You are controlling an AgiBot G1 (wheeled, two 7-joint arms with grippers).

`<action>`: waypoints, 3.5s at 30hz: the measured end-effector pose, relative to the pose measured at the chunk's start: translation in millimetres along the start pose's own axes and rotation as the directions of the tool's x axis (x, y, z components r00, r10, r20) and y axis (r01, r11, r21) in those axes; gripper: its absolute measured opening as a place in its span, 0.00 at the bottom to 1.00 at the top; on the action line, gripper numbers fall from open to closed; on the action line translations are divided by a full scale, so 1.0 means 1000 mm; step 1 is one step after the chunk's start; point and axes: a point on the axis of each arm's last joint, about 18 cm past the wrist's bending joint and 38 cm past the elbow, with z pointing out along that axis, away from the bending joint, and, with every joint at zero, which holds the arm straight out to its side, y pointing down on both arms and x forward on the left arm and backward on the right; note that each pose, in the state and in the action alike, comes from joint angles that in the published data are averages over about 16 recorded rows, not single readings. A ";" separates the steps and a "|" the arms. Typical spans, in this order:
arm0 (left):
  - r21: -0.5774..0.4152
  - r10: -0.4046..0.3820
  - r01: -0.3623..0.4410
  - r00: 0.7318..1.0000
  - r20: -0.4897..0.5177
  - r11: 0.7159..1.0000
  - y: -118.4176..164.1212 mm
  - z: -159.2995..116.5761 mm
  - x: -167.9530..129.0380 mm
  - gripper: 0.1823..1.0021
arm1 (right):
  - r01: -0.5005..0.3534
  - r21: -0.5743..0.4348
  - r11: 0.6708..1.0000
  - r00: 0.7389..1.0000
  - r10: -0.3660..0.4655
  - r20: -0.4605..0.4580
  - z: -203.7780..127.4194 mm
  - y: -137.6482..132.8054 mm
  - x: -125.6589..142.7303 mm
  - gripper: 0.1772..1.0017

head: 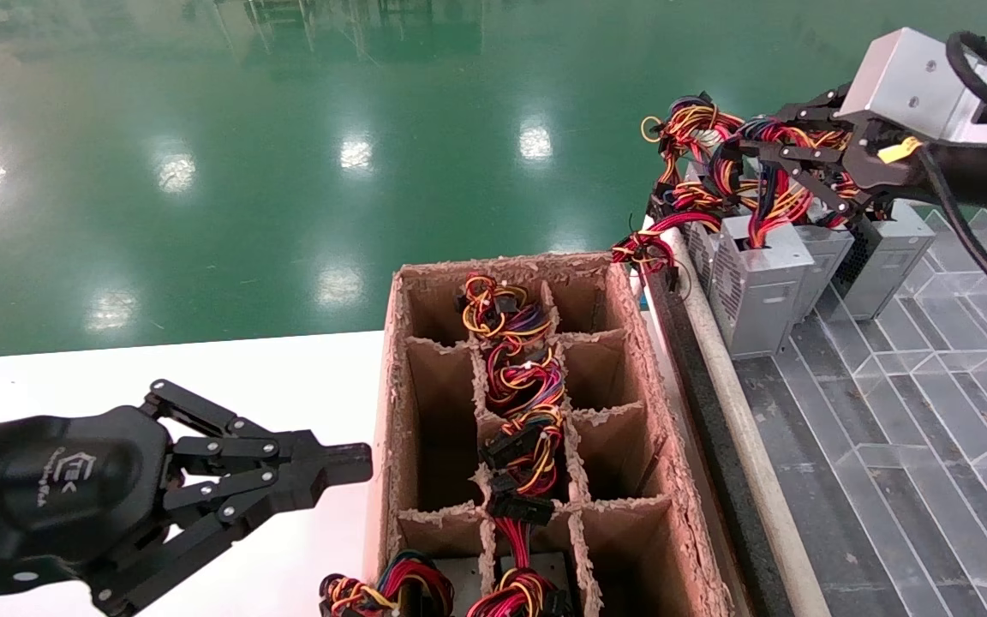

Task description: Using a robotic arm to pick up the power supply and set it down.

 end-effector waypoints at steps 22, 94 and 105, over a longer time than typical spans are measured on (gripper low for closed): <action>0.000 0.000 0.000 1.000 0.000 1.000 0.000 0.000 0.000 0.01 | -0.054 -0.024 0.998 0.998 0.055 0.040 0.022 0.024 -0.012 0.11; 0.000 0.000 0.000 1.000 0.000 1.000 0.000 0.000 0.000 0.55 | -0.502 0.416 0.758 0.836 0.302 0.458 -0.032 -0.030 -0.112 1.00; 0.000 0.000 0.000 1.000 0.000 1.000 0.000 0.000 0.000 0.83 | -0.589 0.402 0.701 0.756 0.303 0.580 -0.042 -0.038 -0.143 1.00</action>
